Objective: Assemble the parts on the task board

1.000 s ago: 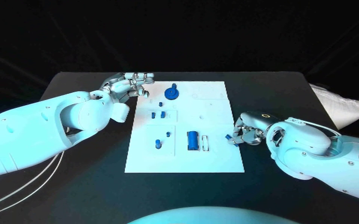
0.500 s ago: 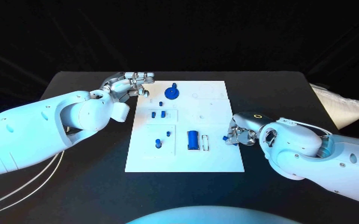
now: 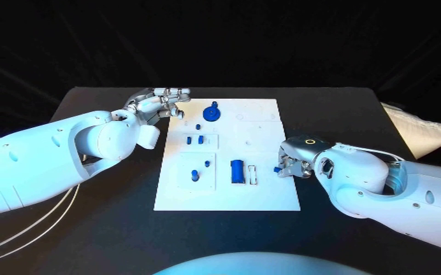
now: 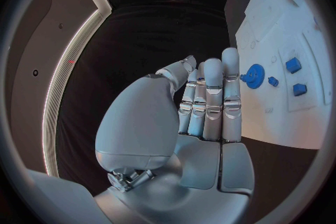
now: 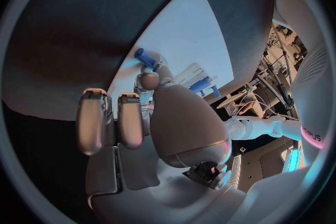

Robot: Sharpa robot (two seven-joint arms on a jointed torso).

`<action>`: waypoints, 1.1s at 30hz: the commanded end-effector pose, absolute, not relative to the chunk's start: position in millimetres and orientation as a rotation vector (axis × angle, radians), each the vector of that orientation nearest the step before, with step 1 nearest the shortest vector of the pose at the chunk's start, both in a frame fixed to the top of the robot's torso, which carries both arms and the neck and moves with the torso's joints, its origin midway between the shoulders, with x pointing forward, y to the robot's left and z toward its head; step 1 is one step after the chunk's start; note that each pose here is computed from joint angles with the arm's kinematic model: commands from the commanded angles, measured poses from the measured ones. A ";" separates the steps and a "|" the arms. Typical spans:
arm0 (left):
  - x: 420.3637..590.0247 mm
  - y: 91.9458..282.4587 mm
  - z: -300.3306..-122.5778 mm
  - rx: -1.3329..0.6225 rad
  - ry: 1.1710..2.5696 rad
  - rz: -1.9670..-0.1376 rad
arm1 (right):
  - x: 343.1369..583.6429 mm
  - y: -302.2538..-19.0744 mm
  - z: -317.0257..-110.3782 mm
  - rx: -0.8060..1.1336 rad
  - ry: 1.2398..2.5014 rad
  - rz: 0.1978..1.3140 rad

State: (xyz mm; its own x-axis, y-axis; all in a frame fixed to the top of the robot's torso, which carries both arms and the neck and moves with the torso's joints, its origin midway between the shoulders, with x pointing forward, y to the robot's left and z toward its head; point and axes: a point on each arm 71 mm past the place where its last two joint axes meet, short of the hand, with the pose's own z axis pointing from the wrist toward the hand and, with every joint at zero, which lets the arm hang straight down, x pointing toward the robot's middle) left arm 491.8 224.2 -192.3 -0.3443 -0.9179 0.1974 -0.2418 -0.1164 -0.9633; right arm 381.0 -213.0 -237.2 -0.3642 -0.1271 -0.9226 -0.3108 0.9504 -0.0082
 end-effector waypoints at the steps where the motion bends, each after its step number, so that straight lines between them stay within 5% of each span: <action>1: 491.2 220.8 -191.3 -1.289 1.583 -1.529 | 375.9 -218.2 -257.4 -0.412 2.047 0.093; 11: 491.4 218.7 -191.4 -1.288 1.586 -1.532 | 376.8 -209.9 -257.2 -0.352 2.034 0.153; 17: 491.3 218.1 -191.4 -1.288 1.587 -1.533 | 373.5 -210.2 -257.2 -0.118 2.108 0.285; 33: 490.8 216.9 -191.1 -1.284 1.592 -1.543 | 373.6 -201.3 -244.4 0.266 2.058 0.514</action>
State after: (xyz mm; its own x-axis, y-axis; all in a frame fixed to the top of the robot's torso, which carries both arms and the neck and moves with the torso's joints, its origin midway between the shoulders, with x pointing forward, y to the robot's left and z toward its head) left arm 491.6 219.8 -192.3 -0.3551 -0.9127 0.2020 -0.2438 -0.1182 -0.9626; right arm 374.2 -202.3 -244.0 -0.5043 0.2913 -0.8129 -0.0793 0.9218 0.3795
